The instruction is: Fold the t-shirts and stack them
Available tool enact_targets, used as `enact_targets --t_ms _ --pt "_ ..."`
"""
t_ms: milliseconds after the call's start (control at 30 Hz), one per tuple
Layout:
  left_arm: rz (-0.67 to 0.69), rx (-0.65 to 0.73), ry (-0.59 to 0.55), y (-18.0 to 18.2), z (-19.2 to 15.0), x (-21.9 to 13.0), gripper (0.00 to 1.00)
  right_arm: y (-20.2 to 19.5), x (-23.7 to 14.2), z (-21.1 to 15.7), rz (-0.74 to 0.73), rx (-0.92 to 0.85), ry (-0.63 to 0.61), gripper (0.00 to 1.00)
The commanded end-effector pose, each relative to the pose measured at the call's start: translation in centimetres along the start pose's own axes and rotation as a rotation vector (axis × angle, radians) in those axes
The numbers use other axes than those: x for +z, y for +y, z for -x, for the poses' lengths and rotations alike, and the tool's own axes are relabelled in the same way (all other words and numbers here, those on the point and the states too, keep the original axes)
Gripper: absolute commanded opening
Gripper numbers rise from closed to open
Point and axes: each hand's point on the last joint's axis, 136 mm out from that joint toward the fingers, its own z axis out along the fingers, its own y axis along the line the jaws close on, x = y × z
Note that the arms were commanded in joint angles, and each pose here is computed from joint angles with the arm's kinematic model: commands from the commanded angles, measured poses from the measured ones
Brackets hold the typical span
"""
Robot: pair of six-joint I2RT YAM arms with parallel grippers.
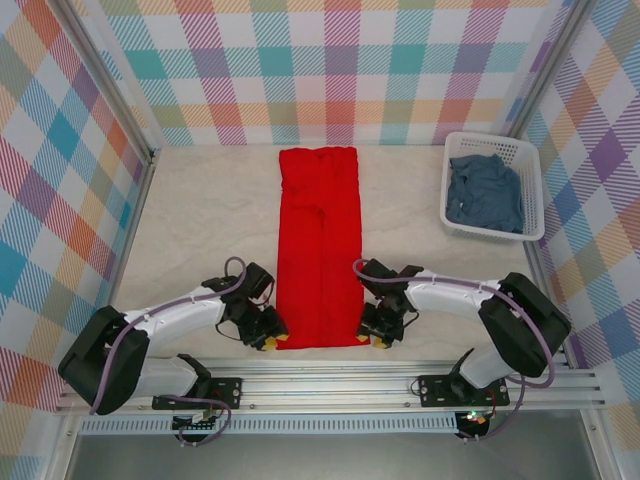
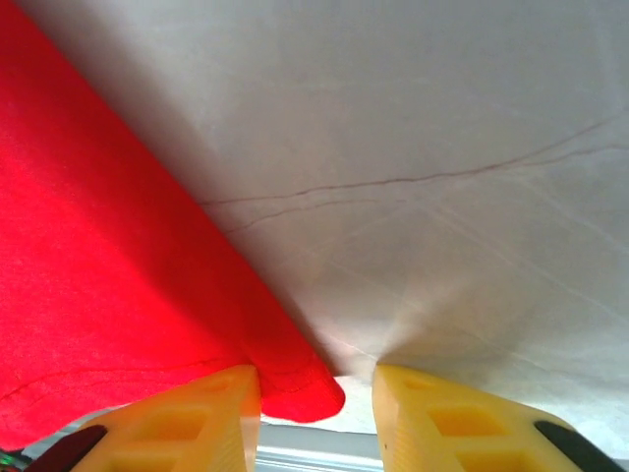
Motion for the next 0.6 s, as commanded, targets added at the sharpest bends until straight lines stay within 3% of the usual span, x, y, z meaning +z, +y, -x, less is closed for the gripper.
enact_targets --t_ms 0,167,467,567 --pt "0.025 0.042 0.014 -0.1 -0.4 0.3 0.28 1.3 1.1 -0.1 0.021 0.011 0.011 0.32" --pt "0.058 0.063 0.009 -0.5 0.0 0.9 0.22 2.2 1.2 0.5 0.019 0.026 0.001 0.23" --pt "0.064 0.084 -0.064 -1.0 0.5 0.0 0.02 2.1 0.6 0.3 0.033 0.055 -0.012 0.02" --pt "0.065 0.08 -0.065 -0.4 -0.1 -0.6 0.0 1.9 0.0 -0.1 0.038 0.055 -0.009 0.0"
